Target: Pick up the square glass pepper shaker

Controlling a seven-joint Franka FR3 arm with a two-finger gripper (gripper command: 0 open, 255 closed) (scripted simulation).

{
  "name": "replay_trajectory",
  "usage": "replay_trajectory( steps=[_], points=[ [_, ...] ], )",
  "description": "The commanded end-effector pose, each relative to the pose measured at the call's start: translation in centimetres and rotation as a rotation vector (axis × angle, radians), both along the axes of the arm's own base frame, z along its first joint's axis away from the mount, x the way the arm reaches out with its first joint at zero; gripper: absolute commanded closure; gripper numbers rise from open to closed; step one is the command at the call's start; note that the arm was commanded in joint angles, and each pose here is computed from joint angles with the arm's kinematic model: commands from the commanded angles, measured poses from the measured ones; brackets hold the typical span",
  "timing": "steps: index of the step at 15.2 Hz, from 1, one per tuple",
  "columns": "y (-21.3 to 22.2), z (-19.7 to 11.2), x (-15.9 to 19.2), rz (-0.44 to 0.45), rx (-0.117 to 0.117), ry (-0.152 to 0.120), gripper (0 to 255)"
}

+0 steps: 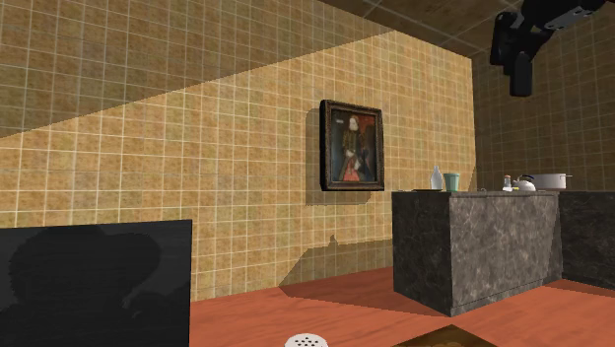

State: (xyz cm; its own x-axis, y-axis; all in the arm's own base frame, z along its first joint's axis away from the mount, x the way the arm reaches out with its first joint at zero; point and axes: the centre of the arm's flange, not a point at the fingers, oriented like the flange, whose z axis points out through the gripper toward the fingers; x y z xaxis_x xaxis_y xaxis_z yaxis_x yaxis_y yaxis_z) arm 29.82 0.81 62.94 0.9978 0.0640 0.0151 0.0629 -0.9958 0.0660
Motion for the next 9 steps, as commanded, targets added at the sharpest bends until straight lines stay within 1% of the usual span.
replay_trajectory(
  steps=[1,9],
  points=[
    [0.0,0.0,0.0,0.0,0.0,0.0,0],
    [0.3,-6.0,8.8,0.018,0.018,0.007,0]
  ],
)
